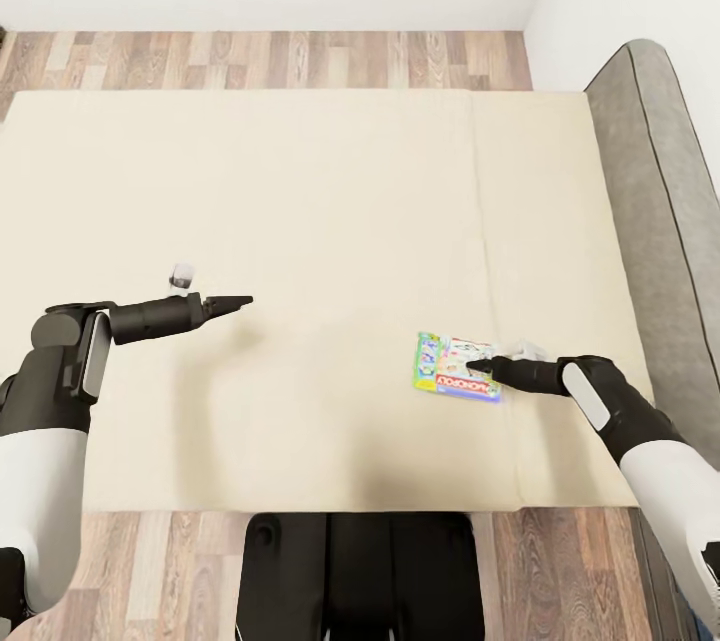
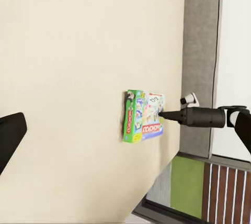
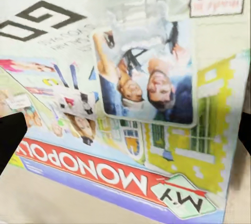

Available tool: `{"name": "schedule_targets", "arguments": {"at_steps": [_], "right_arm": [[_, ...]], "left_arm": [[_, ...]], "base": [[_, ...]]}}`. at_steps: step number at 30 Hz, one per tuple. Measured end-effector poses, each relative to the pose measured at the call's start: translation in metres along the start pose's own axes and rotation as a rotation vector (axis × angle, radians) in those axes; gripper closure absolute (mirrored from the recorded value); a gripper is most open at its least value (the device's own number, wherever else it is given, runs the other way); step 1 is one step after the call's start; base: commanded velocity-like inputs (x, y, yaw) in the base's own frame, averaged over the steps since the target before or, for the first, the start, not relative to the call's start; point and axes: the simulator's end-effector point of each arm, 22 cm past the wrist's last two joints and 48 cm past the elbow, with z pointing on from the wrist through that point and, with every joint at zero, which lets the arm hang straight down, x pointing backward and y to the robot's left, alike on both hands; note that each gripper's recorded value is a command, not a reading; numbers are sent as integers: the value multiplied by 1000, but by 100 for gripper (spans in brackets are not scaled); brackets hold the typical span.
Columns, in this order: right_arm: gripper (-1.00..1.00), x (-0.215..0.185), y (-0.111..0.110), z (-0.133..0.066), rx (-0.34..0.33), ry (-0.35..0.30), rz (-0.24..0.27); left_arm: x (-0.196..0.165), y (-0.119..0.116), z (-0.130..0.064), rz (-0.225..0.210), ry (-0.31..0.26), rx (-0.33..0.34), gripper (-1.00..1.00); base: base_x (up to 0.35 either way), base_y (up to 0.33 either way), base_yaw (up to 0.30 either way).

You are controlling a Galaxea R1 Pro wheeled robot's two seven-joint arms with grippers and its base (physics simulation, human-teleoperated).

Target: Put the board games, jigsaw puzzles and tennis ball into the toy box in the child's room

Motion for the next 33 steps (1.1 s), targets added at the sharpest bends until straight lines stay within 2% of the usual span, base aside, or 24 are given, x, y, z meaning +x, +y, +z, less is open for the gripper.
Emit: {"name": "schedule_targets", "arguments": {"at_steps": [6,13,20,25,33], "right_arm": [[-100,8,28,14,-49,9,5],[-100,9,26,14,-40,13,-1],[-100,5,14,7,-20,6,-3],[-100,9,28,15,-48,11,4],[-100,10,29,15,-50,13,7]], "left_arm": [[0,0,0,1,0,-1,-100],[0,0,0,1,0,-2,-100],[0,0,0,1,0,-2,-100],[0,0,0,1,0,-2,-100],[0,0,-1,1,0,-2,-100]], "base": [[-12,30,0],[-1,49,0],[0,156,0],[0,215,0],[0,222,0]]}}
